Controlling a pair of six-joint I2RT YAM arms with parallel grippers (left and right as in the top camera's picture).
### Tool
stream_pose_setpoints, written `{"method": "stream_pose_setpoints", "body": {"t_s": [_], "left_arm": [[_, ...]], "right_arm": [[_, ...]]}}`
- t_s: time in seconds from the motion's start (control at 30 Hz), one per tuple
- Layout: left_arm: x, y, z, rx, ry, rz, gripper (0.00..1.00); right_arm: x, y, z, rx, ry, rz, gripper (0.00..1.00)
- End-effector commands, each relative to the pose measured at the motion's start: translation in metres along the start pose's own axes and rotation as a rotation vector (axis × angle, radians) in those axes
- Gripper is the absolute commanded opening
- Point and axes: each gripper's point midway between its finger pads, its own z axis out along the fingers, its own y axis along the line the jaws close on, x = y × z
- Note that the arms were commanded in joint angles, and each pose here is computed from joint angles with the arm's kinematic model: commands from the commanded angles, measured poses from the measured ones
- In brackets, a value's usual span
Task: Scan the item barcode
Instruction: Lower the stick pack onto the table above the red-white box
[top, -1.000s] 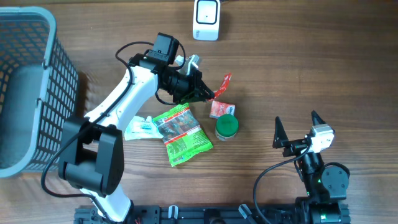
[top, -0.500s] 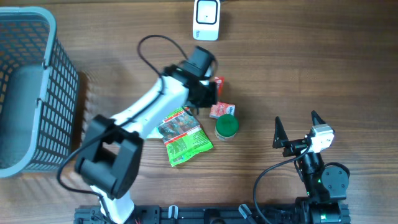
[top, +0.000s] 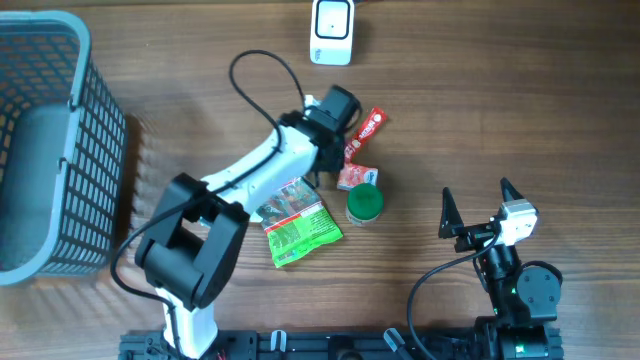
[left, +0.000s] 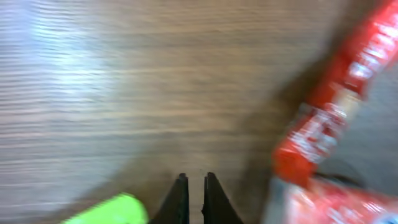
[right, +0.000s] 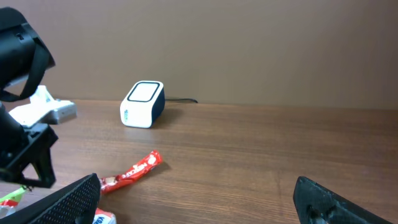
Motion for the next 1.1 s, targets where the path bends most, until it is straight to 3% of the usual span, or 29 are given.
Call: {"method": "stream_pose_setpoints", "body": {"t_s": [0.0, 0.27, 0.63, 1.07], "left_arm": [[-0.009, 0.025, 0.003, -0.047, -0.009, -0.06, 0.04], [-0.009, 0.027, 0.004, -0.029, 0.007, -0.076, 0.04], [-0.039, -0.064, -0.001, 0.402, -0.077, -0.035, 0.04], [-0.004, -0.074, 0.062, 0.418, 0.065, -0.023, 0.04]], "right_arm": [[-0.001, 0.003, 0.0, -0.018, -0.003, 0.012, 1.0], [-0.001, 0.003, 0.0, -0.018, -0.003, 0.012, 1.0], [-0.001, 0.003, 0.0, -0.018, -0.003, 0.012, 1.0], [-0.001, 0.003, 0.0, -0.018, -0.003, 0.012, 1.0]]}}
